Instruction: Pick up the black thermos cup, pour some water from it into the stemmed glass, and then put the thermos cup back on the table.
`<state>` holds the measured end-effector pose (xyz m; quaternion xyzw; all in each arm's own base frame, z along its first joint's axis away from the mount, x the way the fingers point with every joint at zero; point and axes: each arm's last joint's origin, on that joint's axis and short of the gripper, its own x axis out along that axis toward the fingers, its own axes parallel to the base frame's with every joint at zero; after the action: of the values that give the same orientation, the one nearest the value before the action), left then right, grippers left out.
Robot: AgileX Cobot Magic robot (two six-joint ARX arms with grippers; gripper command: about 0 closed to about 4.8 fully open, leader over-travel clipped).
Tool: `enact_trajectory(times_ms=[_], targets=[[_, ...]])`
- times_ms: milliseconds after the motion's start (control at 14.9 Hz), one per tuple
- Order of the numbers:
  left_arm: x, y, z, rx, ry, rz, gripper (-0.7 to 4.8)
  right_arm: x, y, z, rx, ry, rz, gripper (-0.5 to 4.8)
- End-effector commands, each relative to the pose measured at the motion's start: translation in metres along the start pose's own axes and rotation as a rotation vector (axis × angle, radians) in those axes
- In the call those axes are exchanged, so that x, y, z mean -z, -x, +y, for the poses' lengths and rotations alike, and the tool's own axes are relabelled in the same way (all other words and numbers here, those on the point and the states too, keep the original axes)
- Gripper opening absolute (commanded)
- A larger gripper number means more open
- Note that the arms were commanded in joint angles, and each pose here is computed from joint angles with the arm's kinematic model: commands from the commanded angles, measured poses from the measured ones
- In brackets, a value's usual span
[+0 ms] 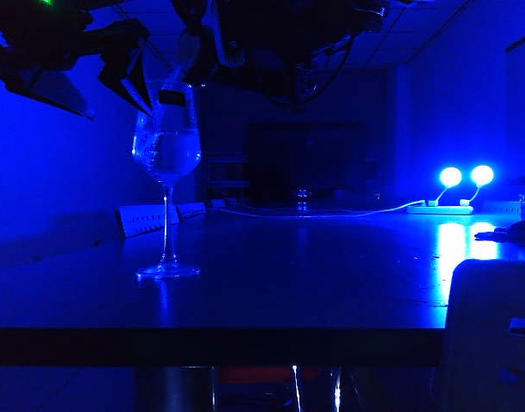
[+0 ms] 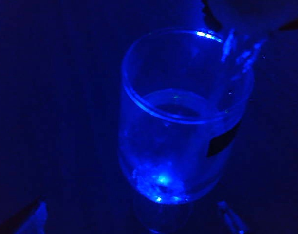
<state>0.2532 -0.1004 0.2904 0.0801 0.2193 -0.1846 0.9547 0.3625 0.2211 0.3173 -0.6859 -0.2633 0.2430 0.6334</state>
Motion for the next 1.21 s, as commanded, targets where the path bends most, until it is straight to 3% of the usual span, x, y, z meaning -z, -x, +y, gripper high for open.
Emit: enact_trajectory(times_ms=[67,938,1206], targets=[[-0.0023,0.0008,-0.0003,0.004,0.003,-0.012,4.79,0.0005,0.0031,-0.0194,0.113,0.026,0.006,1.65],[-0.0023,0.0008,-0.0002,0.004,0.003,-0.012,4.79,0.0005,0.0031,-0.0193,0.113,0.022,0.006,1.65],[-0.0022,0.0008,-0.0003,0.004,0.003,-0.010,4.79,0.0008,0.0031,-0.0193,0.113,-0.089,0.008,1.66]])
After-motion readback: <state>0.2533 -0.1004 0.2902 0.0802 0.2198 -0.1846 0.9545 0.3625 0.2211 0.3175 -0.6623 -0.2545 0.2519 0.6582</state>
